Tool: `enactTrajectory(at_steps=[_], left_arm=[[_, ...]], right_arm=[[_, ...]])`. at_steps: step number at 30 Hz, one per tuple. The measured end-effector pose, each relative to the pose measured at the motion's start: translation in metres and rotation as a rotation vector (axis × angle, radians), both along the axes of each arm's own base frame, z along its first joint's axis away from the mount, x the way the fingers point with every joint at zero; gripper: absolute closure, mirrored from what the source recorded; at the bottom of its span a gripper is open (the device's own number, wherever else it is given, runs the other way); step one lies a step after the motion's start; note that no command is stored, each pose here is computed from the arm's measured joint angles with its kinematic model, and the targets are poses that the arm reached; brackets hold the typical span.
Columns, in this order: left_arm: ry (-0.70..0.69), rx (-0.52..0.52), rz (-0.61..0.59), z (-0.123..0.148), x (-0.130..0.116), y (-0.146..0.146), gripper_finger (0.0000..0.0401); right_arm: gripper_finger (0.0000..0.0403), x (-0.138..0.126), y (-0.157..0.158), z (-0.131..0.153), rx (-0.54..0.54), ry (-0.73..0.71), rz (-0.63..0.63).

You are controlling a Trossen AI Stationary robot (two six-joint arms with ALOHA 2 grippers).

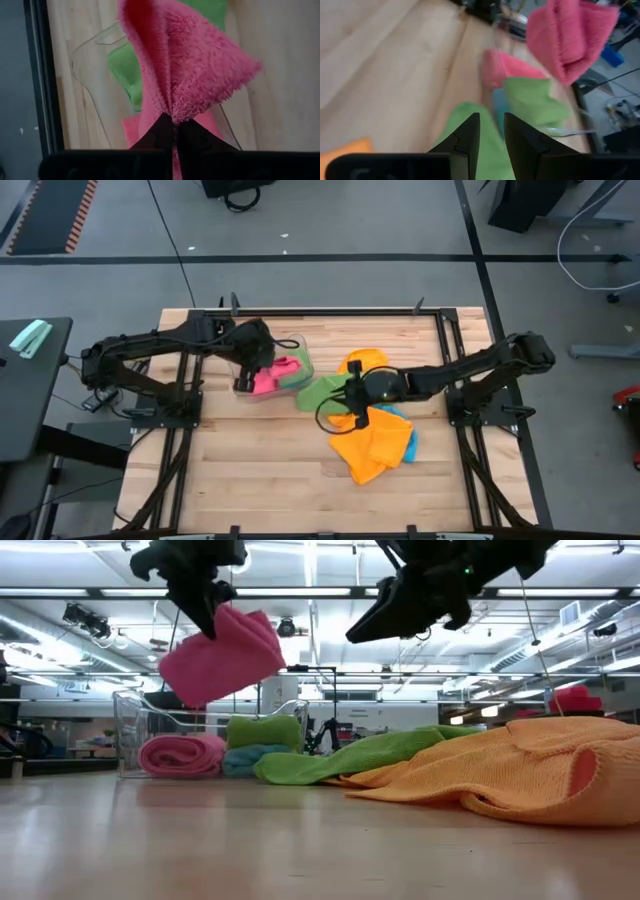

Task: Fold microfiber towels
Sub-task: Put the pink microfiber towel into the transparent bin

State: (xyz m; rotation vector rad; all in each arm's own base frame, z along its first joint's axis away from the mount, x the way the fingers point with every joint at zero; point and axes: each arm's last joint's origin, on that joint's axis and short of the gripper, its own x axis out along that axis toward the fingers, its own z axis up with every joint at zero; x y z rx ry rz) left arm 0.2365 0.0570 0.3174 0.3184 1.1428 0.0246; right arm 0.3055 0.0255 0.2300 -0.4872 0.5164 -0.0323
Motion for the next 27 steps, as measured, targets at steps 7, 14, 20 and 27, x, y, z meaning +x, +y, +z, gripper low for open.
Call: enactTrajectory(at_steps=[7,14,20,27], left_arm=[[0.004,0.001,-0.003,-0.001,-0.004,0.007,0.0388],[0.017,0.005,-0.02,-0.002,-0.007,0.013,0.0388],[0.039,0.053,-0.046,-0.001,-0.011,0.024,0.0388],[0.059,0.089,-0.038,-0.002,-0.015,0.035,0.0388]], right_arm=[[0.0307,-0.001,-0.026,-0.002,-0.008,0.038,-0.037],[0.0307,-0.003,-0.038,-0.005,-0.041,0.075,-0.056],[0.0307,-0.006,-0.057,-0.005,-0.115,0.107,-0.107],[0.0307,-0.015,-0.094,-0.009,-0.081,0.169,-0.168]])
